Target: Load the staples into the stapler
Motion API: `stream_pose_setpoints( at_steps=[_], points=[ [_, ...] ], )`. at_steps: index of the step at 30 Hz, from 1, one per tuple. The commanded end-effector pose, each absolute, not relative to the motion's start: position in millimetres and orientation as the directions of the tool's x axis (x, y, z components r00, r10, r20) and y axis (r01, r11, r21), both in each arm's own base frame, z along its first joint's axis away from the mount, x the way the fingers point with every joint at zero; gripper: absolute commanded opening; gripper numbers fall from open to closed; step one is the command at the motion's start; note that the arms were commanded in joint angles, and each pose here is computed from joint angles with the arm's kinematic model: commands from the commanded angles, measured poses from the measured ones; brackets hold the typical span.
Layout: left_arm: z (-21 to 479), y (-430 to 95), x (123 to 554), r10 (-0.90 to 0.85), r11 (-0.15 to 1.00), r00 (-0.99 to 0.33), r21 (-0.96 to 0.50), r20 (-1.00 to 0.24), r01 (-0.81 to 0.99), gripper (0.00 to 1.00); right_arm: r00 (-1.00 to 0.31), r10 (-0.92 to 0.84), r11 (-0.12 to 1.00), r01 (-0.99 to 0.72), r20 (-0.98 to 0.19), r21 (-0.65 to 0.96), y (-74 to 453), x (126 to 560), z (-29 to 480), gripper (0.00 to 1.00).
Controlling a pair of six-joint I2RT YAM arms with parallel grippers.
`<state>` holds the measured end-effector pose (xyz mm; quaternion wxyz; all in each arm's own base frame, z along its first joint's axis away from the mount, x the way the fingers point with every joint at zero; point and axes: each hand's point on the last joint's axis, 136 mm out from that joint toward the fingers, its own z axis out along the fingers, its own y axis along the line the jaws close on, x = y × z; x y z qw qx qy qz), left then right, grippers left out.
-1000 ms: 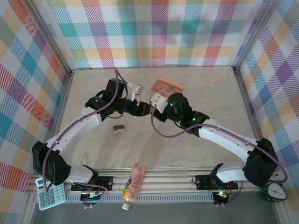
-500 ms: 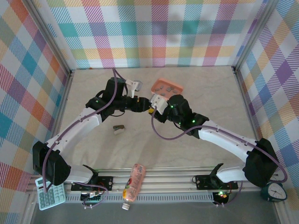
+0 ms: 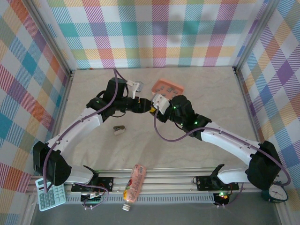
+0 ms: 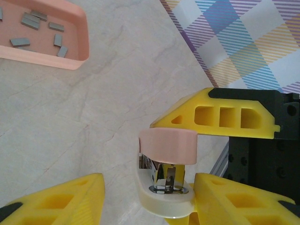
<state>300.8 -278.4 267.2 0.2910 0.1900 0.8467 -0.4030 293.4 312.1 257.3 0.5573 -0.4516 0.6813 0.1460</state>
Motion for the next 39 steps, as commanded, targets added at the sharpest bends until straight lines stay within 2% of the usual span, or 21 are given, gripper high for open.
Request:
stream_pose_setpoints(
  at_steps=[1, 7, 15, 17, 20, 23, 25, 30, 34, 39],
  points=[
    [260.9, -285.0, 295.2, 0.111, 0.585, -0.765, -0.581, -0.634, 0.566, 0.51, 0.064, -0.391, 0.569, -0.768, -0.918, -0.296, 314.1, 290.8, 277.8, 0.40],
    [260.3, -289.8, 293.9, 0.118, 0.574, -0.767, -0.586, -0.631, 0.571, 0.45, 0.067, -0.386, 0.571, -0.766, -0.920, -0.295, 314.5, 291.3, 279.3, 0.40],
    [259.2, -293.0, 296.4, 0.115, 0.573, -0.767, -0.589, -0.631, 0.570, 0.42, 0.078, -0.377, 0.564, -0.771, -0.923, -0.295, 315.2, 288.9, 281.6, 0.40],
    [260.1, -293.8, 296.8, 0.114, 0.570, -0.766, -0.590, -0.633, 0.572, 0.38, 0.083, -0.373, 0.563, -0.772, -0.924, -0.297, 315.0, 288.2, 282.6, 0.40],
    [259.8, -294.4, 298.0, 0.126, 0.571, -0.760, -0.580, -0.637, 0.581, 0.23, 0.076, -0.370, 0.568, -0.770, -0.926, -0.290, 313.0, 287.2, 282.8, 0.41],
    [258.2, -291.6, 300.6, 0.152, 0.585, -0.734, -0.538, -0.662, 0.607, 0.14, 0.041, -0.361, 0.589, -0.765, -0.932, -0.262, 307.2, 285.8, 280.7, 0.51],
    [257.1, -290.1, 300.6, 0.189, 0.580, -0.689, -0.487, -0.699, 0.653, 0.10, -0.020, -0.354, 0.610, -0.763, -0.935, -0.214, 301.0, 282.8, 276.9, 0.60],
    [258.7, -289.2, 294.5, 0.259, 0.512, -0.520, -0.341, -0.814, 0.788, 0.01, -0.229, -0.334, 0.642, -0.766, -0.914, -0.042, 279.0, 264.2, 272.2, 0.73],
    [265.9, -288.3, 286.8, 0.276, 0.439, -0.312, -0.170, -0.909, 0.882, 0.00, -0.366, -0.224, 0.640, -0.754, -0.903, 0.147, 263.7, 245.9, 279.8, 0.75],
    [263.6, -284.2, 277.1, 0.344, 0.367, -0.113, 0.023, -0.932, 0.930, 0.00, -0.561, -0.075, 0.670, -0.641, -0.824, 0.375, 247.0, 244.8, 285.5, 0.76]
  ],
)
